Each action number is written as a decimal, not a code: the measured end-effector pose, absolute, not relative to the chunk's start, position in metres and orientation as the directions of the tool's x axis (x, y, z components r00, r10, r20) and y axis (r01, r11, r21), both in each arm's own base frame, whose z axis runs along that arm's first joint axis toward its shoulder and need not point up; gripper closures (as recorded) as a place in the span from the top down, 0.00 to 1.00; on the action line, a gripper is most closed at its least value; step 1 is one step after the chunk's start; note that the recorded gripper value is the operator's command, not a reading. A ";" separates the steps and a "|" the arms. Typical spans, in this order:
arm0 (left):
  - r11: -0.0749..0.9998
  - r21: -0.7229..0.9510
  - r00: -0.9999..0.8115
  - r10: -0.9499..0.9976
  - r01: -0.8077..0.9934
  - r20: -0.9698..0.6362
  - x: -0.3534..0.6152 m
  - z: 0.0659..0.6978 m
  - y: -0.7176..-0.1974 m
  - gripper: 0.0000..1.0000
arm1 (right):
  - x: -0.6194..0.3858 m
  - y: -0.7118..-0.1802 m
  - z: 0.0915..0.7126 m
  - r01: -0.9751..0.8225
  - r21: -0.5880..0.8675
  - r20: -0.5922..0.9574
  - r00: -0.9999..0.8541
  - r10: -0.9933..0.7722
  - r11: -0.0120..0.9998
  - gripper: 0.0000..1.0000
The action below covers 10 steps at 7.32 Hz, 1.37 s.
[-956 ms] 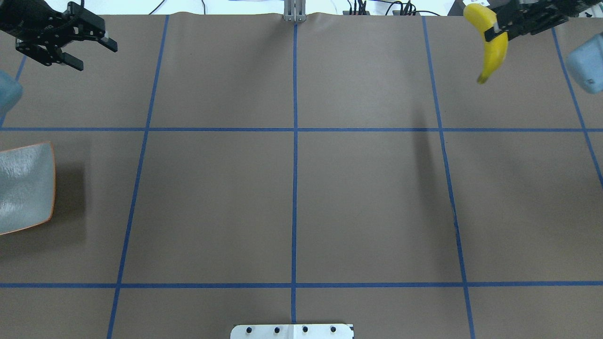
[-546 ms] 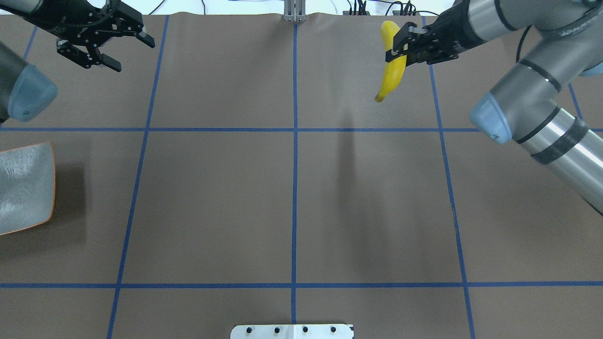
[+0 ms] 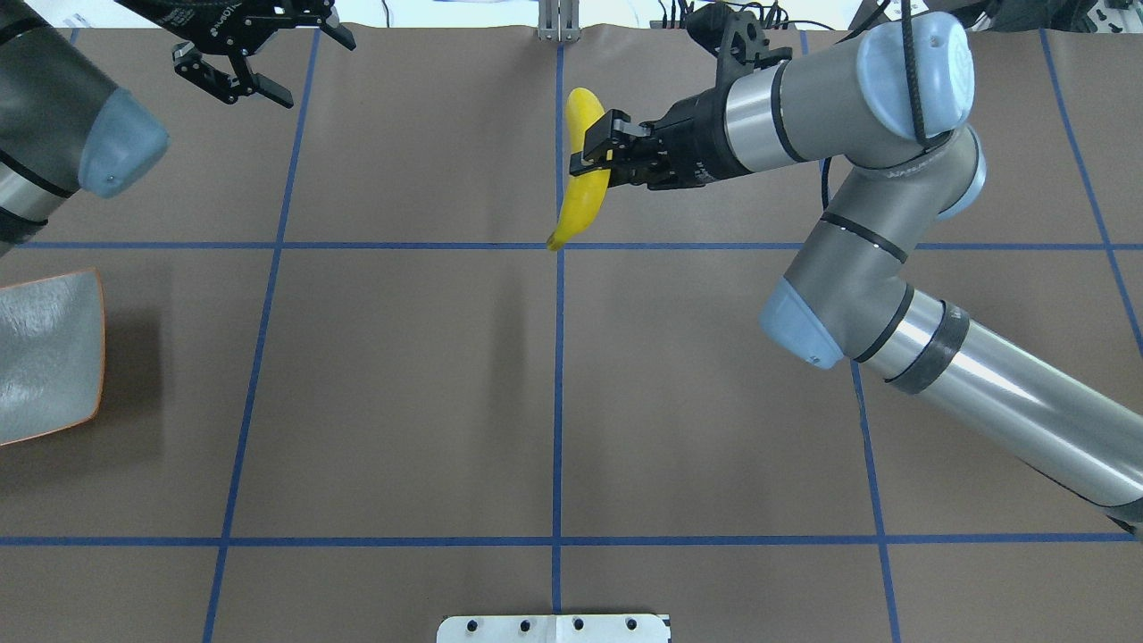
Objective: Transfer all bananas from basket to plate
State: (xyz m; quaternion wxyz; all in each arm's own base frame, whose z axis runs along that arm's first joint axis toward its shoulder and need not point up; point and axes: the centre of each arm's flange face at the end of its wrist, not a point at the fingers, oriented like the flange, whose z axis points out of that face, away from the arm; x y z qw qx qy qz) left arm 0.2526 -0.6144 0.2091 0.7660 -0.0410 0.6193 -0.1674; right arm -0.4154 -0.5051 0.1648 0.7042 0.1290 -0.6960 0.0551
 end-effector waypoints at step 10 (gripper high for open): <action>0.987 -0.161 0.063 -0.163 0.028 -0.985 0.350 0.163 -0.563 0.86 | -0.465 -0.464 0.102 -0.283 0.113 0.986 -0.090 -0.144 0.952 0.00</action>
